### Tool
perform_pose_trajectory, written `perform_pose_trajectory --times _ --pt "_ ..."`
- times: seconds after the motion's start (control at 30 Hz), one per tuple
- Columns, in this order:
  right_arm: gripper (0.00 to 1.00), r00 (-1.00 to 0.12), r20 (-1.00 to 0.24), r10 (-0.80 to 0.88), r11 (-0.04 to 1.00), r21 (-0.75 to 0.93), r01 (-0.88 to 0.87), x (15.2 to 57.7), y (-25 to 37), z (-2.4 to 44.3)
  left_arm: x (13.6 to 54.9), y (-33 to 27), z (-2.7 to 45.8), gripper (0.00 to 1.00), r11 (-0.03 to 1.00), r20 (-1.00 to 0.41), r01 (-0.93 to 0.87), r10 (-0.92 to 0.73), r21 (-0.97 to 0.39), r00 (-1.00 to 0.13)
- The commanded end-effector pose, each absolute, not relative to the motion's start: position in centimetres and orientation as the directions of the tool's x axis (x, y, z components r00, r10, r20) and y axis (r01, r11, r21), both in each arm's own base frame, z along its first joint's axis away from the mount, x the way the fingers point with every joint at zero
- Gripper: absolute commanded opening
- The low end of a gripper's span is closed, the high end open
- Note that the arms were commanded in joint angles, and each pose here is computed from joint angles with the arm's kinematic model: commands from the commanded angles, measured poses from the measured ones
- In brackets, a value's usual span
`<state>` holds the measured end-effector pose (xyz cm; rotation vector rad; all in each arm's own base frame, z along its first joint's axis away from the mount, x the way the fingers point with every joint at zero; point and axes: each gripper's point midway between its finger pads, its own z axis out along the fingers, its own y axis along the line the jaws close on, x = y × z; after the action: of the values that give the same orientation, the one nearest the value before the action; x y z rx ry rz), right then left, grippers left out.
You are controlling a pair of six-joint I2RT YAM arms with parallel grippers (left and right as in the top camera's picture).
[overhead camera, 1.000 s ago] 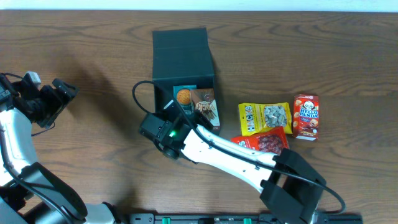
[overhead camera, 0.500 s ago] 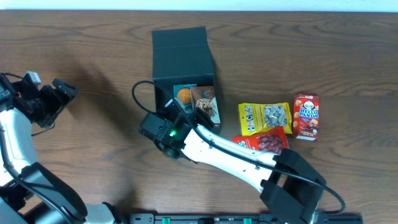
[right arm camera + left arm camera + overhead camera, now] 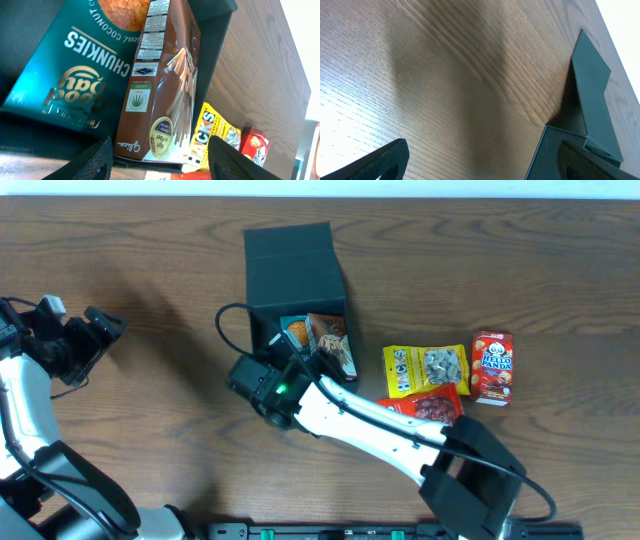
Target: Pack container
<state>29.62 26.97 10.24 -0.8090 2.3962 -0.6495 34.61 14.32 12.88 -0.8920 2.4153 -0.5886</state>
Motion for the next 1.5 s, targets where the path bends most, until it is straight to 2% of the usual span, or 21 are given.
perform_pose_trajectory --times 0.0,0.33,0.47,0.53,0.57,0.6,0.73,1.03,1.47 --pt "0.64 -0.697 -0.353 -0.624 0.724 -0.598 -0.345 30.8 25.8 11.2 34.9 14.5 14.3 0.95 0.713 -0.339 -0.437 -0.667 -0.548 -0.663" --pt "0.68 -0.716 -0.381 -0.585 0.754 -0.582 -0.306 31.3 25.5 11.3 34.9 14.5 14.3 0.95 0.718 -0.343 -0.432 -0.662 -0.545 -0.667" --pt "0.64 -0.713 -0.414 -0.566 0.778 -0.555 -0.295 31.8 26.0 11.3 34.9 14.5 14.3 0.96 0.718 -0.343 -0.433 -0.662 -0.545 -0.667" --pt "0.53 -0.718 -0.435 -0.543 0.805 -0.514 -0.297 32.1 26.6 11.0 34.9 14.5 14.2 0.95 0.718 -0.343 -0.433 -0.662 -0.545 -0.667" --pt "0.34 -0.728 -0.445 -0.521 0.828 -0.471 -0.304 32.3 27.1 10.7 34.9 14.5 14.2 0.95 0.718 -0.343 -0.433 -0.662 -0.545 -0.667" --pt "0.2 -0.739 -0.452 -0.5 0.848 -0.43 -0.31 32.6 27.4 10.4 34.9 14.5 14.2 0.95 0.718 -0.341 -0.433 -0.662 -0.545 -0.667" --pt "0.02 -0.789 -0.46 -0.409 0.906 -0.309 -0.289 33.2 27.7 9.5 34.9 14.5 14.2 0.95 0.718 -0.34 -0.434 -0.662 -0.545 -0.668" --pt "0.02 -0.844 -0.421 -0.333 0.942 -0.124 -0.31 34.0 29.1 7.2 34.9 14.5 14.2 0.95 0.718 -0.34 -0.434 -0.662 -0.545 -0.668" --pt "0.02 -0.86 -0.375 -0.347 0.938 -0.128 -0.322 33.7 29.2 4.8 34.9 14.5 14.2 0.95 0.718 -0.341 -0.434 -0.662 -0.544 -0.668"
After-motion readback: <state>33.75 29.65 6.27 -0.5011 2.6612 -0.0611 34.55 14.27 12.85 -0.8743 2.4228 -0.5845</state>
